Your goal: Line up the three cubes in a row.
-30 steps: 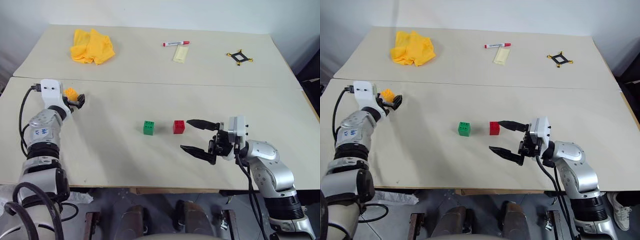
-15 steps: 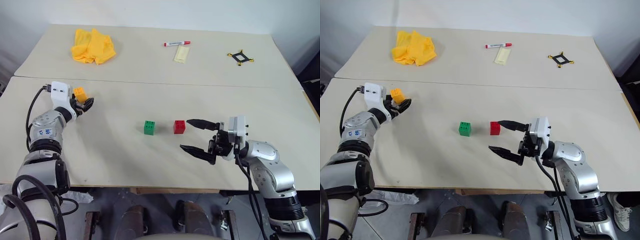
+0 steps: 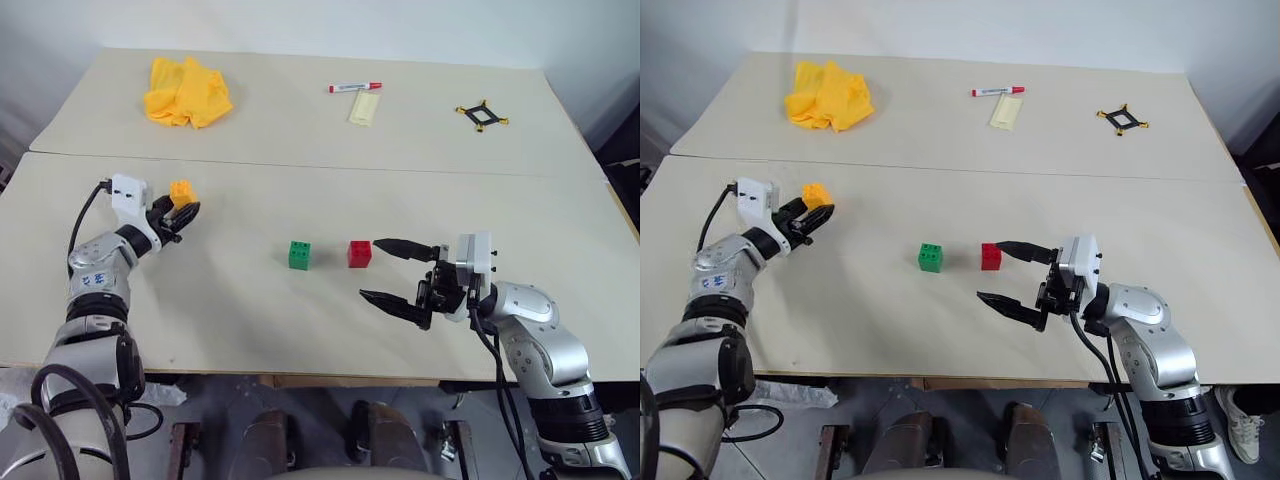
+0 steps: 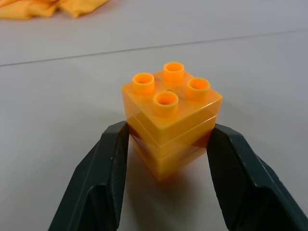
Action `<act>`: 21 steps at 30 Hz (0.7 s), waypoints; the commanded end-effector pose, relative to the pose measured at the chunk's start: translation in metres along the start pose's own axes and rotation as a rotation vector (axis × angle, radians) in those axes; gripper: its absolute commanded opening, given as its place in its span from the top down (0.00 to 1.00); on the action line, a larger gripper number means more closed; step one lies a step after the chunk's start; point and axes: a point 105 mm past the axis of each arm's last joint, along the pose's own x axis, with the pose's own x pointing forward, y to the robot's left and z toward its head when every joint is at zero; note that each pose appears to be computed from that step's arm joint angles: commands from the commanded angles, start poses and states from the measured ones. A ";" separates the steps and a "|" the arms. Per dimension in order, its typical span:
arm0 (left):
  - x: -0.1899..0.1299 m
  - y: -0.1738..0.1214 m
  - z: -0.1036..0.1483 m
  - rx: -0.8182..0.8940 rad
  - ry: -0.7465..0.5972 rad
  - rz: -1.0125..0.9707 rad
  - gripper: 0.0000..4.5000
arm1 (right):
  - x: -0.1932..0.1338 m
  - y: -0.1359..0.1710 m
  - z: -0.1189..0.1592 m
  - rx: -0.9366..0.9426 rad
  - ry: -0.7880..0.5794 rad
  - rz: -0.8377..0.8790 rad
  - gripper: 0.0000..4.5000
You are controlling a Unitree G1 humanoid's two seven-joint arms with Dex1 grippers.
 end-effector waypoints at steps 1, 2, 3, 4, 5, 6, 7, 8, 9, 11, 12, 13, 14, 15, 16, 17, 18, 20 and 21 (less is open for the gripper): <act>-0.019 -0.025 0.041 0.158 -0.128 -0.257 0.54 | -0.005 0.000 0.013 -0.047 -0.014 0.009 0.00; -0.024 -0.037 0.040 0.215 -0.098 -0.345 0.54 | -0.008 0.000 0.013 -0.049 -0.007 0.005 0.00; -0.028 -0.048 0.037 0.255 -0.060 -0.416 0.54 | -0.011 0.000 0.013 -0.049 -0.001 0.001 0.00; -0.029 -0.055 0.034 0.275 -0.031 -0.464 0.54 | -0.013 0.000 0.012 -0.048 0.006 -0.003 0.00; -0.027 -0.062 0.033 0.283 -0.020 -0.497 0.54 | -0.015 0.001 0.011 -0.044 0.014 -0.006 0.00; -0.026 -0.066 0.032 0.282 -0.017 -0.513 0.54 | -0.016 0.002 0.010 -0.042 0.018 -0.008 0.00; -0.024 -0.069 0.031 0.284 -0.010 -0.528 0.54 | -0.017 0.002 0.010 -0.040 0.021 -0.009 0.00; -0.018 -0.075 0.025 0.289 0.005 -0.547 0.54 | -0.017 0.003 0.009 -0.039 0.022 -0.010 0.00; -0.013 -0.080 0.020 0.291 0.018 -0.567 0.54 | -0.017 0.003 0.009 -0.038 0.022 -0.011 0.00; -0.005 -0.089 0.012 0.298 0.032 -0.594 0.54 | -0.017 0.004 0.009 -0.037 0.023 -0.013 0.00; -0.003 -0.092 0.010 0.299 0.034 -0.604 0.54 | -0.017 0.005 0.009 -0.038 0.023 -0.013 0.00; 0.000 -0.097 0.004 0.304 0.050 -0.627 0.54 | -0.017 0.005 0.009 -0.038 0.023 -0.015 0.00; 0.002 -0.100 -0.001 0.309 0.061 -0.643 0.54 | -0.017 0.006 0.009 -0.038 0.024 -0.016 0.00; 0.003 -0.103 -0.006 0.313 0.076 -0.661 0.54 | -0.018 0.006 0.009 -0.038 0.025 -0.018 0.00; 0.004 -0.106 -0.011 0.322 0.090 -0.676 0.46 | -0.018 0.006 0.009 -0.038 0.026 -0.020 0.00; 0.004 -0.108 -0.014 0.327 0.098 -0.684 0.38 | -0.018 0.007 0.009 -0.038 0.027 -0.021 0.00; 0.005 -0.109 -0.016 0.323 0.103 -0.691 0.34 | -0.019 0.007 0.009 -0.038 0.027 -0.023 0.00; 0.006 -0.112 -0.018 0.313 0.095 -0.699 0.22 | -0.019 0.007 0.009 -0.038 0.028 -0.027 0.00; 0.007 -0.114 -0.018 0.306 0.088 -0.699 0.13 | -0.020 0.007 0.009 -0.037 0.028 -0.032 0.00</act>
